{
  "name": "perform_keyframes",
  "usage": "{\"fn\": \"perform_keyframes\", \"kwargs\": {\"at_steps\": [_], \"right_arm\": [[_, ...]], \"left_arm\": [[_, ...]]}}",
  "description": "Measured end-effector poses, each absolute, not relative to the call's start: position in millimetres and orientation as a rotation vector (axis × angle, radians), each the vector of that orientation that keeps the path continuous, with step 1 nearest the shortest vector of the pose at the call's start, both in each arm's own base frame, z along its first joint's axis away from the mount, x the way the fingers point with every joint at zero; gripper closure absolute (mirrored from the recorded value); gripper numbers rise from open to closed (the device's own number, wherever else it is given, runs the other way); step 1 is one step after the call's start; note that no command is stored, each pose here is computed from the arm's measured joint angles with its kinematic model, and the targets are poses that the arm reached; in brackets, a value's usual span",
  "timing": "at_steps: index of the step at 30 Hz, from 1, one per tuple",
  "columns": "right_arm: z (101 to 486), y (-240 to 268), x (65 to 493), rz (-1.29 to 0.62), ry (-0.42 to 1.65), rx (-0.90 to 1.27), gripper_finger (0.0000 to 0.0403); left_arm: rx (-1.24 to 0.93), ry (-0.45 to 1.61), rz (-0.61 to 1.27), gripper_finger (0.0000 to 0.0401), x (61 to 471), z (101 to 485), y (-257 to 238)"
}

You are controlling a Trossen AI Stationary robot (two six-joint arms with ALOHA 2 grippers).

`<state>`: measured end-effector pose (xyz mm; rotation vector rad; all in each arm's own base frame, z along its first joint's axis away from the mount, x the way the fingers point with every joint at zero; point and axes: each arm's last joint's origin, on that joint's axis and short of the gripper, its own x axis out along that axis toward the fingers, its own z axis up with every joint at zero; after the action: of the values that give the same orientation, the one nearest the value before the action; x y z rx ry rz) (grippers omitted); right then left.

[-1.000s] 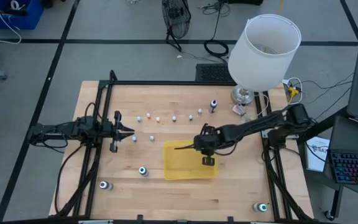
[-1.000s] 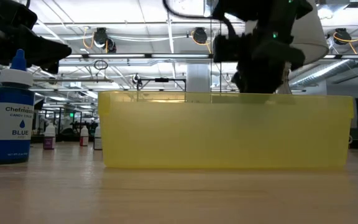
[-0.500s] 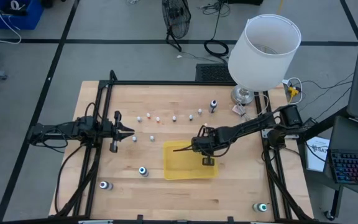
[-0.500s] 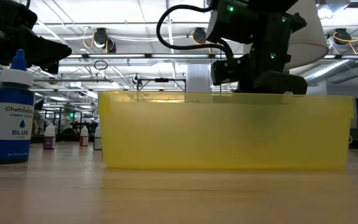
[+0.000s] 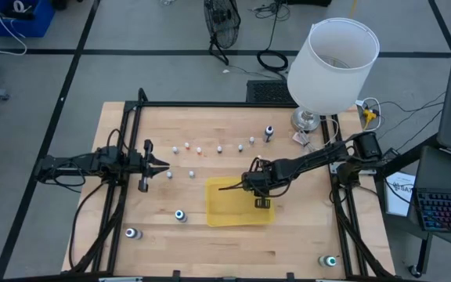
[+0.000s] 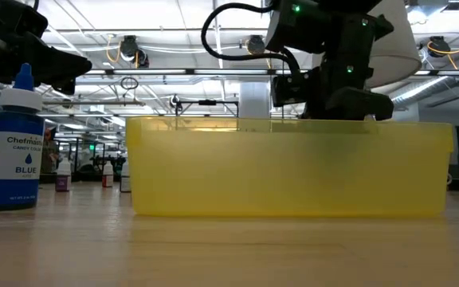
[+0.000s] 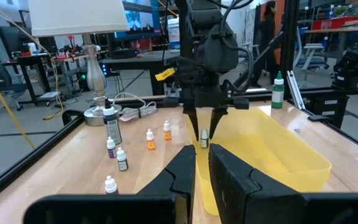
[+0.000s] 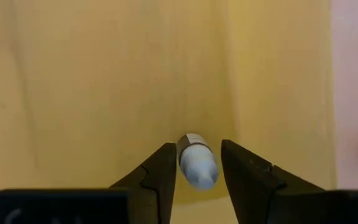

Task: Pick & Place food coloring
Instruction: Put the small orange food coloring bottle into the yellow bin

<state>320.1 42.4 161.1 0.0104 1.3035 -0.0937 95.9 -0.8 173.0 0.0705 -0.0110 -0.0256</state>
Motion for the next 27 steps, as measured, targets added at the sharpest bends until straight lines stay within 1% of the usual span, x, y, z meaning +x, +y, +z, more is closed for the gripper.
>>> {"fn": "perform_keyframes", "kwargs": {"at_steps": [5,10,15,18,22,27], "right_arm": [[179.5,41.8,316.2,-0.088,1.242,0.020,0.0282],[210.6,38.1,304.7,-0.090,1.154,0.012,0.0284],[239.1,25.0,285.7,-0.242,1.093,-0.052,0.0281],[251.6,10.0,273.6,-0.343,1.082,-0.023,0.0274],[258.3,-10.6,259.7,-0.423,1.122,0.035,0.0254],[241.9,-32.5,251.0,-0.480,1.189,0.095,0.0217]], "left_arm": [[0.070,-0.011,-0.026,0.0350,95.9,173.0,-0.8],[0.070,-0.011,-0.026,0.0350,95.9,173.0,-0.9],[0.070,-0.011,-0.026,0.0350,95.9,173.0,-0.9],[0.070,-0.011,-0.026,0.0350,95.9,173.0,-0.8],[0.070,-0.011,-0.026,0.0350,95.9,173.0,-0.9],[0.070,-0.011,-0.026,0.0350,95.9,173.0,-0.9]]}}
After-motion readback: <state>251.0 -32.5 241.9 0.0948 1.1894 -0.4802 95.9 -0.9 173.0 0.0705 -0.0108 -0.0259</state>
